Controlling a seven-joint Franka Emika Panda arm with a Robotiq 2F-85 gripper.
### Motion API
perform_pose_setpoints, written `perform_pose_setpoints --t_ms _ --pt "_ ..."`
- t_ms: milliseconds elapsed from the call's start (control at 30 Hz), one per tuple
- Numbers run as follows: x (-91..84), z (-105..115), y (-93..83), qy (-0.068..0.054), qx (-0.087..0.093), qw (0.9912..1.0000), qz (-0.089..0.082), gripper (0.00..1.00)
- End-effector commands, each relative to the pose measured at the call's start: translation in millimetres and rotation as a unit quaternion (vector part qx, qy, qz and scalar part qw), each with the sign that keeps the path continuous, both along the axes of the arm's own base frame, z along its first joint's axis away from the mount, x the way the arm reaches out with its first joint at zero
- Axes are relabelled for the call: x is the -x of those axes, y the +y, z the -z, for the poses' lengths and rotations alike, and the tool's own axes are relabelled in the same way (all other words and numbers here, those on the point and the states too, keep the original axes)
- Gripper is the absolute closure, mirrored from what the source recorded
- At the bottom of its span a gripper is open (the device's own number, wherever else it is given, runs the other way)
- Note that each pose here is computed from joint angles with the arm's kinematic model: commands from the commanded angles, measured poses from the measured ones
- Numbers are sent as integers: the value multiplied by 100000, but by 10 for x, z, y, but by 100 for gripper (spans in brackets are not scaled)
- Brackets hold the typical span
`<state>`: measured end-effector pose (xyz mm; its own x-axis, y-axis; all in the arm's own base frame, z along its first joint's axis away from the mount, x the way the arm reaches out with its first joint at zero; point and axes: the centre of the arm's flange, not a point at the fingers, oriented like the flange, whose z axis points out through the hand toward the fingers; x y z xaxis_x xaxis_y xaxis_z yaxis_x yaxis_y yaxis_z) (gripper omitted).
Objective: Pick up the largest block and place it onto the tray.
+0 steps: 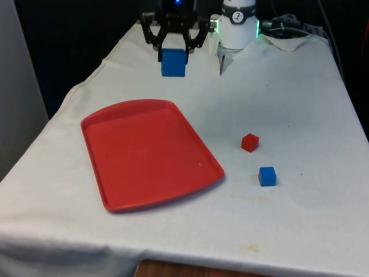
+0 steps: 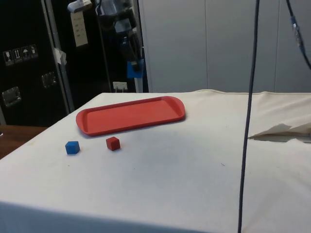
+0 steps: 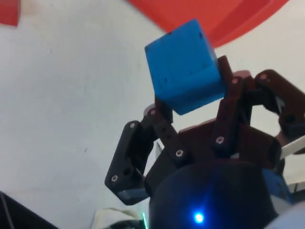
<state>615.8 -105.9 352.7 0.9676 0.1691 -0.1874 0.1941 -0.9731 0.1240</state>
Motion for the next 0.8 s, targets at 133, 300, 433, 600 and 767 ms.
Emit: perform_pose_setpoints --t_ms 133,300,433,600,767 --pt "-122 103 -77 -157 386 99999 -8 98" --pt "-332 295 -201 -218 522 99998 36 98" --pt "-417 406 -251 -229 649 99998 63 98" --pt "-541 631 -347 -150 498 99998 233 98" --pt "-587 810 -410 -125 -194 99998 513 98"
